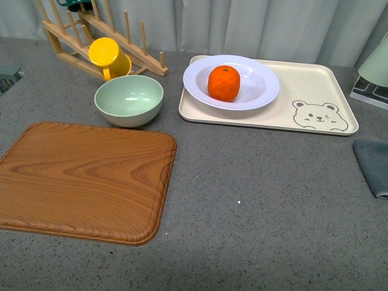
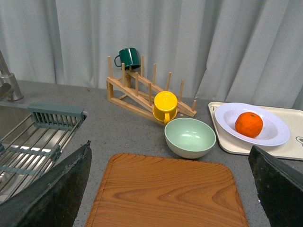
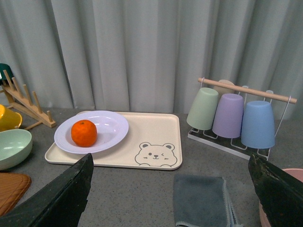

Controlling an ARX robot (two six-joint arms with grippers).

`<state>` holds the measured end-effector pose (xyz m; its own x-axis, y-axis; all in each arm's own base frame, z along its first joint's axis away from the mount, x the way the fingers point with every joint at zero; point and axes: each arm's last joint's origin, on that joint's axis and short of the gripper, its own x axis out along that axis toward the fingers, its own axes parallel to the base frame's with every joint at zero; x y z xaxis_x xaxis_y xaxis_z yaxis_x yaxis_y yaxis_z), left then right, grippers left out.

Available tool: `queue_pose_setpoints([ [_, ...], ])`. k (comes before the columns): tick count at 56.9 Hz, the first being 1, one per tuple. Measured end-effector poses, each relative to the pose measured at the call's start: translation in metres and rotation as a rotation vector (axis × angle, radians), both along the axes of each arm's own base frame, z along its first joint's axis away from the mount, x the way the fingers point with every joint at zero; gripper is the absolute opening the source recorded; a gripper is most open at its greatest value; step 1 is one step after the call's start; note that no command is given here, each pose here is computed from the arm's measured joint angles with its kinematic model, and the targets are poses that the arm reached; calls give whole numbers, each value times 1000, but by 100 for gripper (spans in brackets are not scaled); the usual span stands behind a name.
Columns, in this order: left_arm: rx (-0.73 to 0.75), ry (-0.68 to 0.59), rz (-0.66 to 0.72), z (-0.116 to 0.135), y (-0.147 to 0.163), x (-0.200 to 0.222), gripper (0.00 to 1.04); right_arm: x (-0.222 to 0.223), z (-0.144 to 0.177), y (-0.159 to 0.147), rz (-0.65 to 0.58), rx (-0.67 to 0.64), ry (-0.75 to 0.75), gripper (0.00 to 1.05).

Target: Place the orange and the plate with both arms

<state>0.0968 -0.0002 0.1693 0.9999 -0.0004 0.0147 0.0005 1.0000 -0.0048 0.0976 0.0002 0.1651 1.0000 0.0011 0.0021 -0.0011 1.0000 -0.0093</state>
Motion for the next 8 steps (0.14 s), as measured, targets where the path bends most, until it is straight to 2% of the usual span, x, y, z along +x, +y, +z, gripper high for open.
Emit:
queue_pose_setpoints([
  [8,0,0,0,0,0,0,98,0,0,0,0,0,0,96],
])
